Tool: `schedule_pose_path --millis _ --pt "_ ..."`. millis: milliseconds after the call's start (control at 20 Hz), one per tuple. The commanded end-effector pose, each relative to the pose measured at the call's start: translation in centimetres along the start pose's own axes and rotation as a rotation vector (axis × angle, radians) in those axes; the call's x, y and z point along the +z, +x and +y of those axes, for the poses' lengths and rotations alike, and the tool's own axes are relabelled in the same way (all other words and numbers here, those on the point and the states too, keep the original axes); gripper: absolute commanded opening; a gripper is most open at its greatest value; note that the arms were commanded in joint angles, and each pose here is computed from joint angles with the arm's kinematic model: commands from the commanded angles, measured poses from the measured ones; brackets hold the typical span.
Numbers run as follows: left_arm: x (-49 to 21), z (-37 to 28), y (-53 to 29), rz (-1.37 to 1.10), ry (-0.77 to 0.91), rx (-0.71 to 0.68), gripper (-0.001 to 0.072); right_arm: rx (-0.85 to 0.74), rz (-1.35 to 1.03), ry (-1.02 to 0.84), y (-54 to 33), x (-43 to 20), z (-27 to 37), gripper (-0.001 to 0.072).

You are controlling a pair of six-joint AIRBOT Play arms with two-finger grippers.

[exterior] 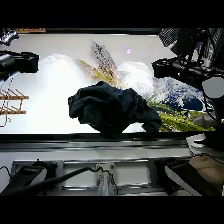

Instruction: Fold the clothes and pants, and hang the long-sleeved shirts on hangers.

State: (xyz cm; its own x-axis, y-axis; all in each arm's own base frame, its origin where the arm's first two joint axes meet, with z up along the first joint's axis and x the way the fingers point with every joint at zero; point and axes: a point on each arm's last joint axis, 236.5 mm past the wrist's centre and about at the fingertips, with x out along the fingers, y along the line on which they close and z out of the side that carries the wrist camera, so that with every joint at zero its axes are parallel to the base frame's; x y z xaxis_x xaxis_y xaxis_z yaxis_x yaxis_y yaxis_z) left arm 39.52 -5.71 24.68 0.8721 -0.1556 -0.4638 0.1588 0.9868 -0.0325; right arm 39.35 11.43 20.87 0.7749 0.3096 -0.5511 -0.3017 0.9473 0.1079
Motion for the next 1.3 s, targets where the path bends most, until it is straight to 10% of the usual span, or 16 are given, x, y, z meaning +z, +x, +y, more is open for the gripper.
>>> schedule_pose_path --millis 0,1250 --pt "0.0 0.0 0.0 0.001 -0.001 0.001 0.0468 0.001 0.0 0.0 0.0 0.0 0.1 0.0464" --pt "-0.4 -2.3 1.0 0.02 -0.096 -0.099 0.0468 0.001 0.0 0.0 0.0 0.0 0.1 0.0464"
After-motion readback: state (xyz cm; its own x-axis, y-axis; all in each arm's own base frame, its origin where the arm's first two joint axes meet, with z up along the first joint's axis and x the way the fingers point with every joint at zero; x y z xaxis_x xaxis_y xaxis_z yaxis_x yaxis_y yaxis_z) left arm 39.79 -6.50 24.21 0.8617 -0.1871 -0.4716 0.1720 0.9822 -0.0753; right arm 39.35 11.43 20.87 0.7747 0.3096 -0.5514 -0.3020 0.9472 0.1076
